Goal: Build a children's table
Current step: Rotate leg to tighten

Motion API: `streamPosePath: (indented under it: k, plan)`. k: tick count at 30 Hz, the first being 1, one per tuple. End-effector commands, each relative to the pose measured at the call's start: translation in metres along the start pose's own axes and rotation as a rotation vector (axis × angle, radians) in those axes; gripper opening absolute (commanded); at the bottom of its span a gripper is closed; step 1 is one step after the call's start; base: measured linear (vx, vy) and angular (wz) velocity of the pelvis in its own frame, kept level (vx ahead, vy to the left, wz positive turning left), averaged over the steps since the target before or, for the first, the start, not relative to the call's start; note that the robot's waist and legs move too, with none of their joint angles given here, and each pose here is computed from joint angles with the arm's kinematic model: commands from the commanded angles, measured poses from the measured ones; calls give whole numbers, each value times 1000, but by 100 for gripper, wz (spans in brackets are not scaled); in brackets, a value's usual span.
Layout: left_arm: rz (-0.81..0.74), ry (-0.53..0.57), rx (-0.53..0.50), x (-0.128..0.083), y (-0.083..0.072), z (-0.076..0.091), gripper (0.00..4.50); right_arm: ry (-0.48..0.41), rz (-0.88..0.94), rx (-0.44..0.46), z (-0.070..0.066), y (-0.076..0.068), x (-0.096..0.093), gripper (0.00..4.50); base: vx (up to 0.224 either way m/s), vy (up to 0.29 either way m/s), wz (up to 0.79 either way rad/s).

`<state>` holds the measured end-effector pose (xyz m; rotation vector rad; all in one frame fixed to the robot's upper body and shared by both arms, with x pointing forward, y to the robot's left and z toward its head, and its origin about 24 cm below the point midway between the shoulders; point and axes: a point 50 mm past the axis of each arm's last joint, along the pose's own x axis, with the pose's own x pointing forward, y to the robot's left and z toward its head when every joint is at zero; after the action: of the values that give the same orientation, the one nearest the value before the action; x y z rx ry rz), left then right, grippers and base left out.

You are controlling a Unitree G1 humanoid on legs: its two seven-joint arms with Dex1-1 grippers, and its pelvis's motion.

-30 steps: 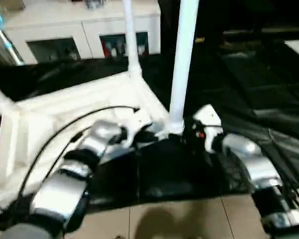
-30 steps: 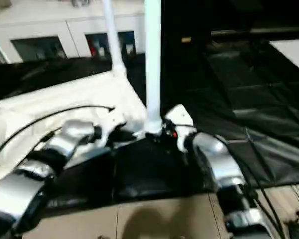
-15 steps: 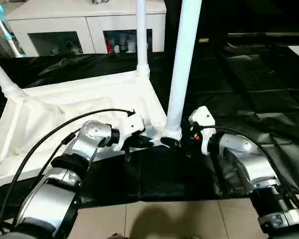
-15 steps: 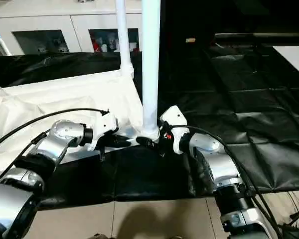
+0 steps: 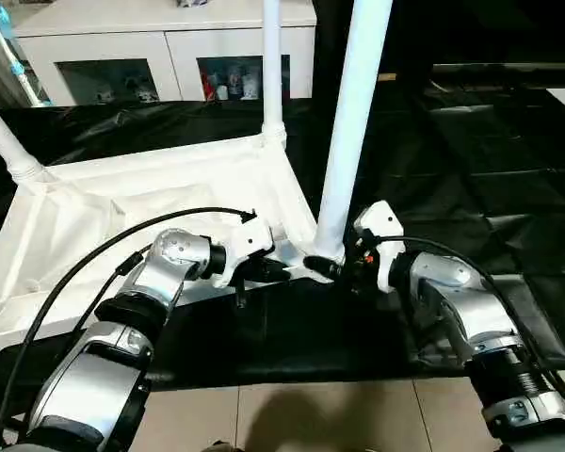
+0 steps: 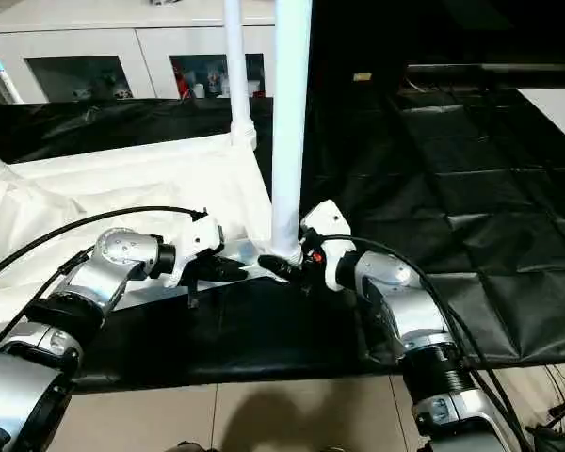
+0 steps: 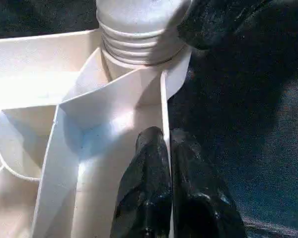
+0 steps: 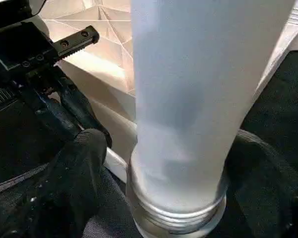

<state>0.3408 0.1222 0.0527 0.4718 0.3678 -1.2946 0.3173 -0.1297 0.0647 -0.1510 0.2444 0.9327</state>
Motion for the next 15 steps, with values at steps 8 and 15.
streamPosePath:
  k: [8,15]
  plan:
    - [-29,-27,-12,5,-6,-1,0,3,13,-5,-3,1,0,281,0,0,0]
    - [-2,-31,-35,6,-4,0,0,-1,-15,8,-5,2,4,234,0,0,0]
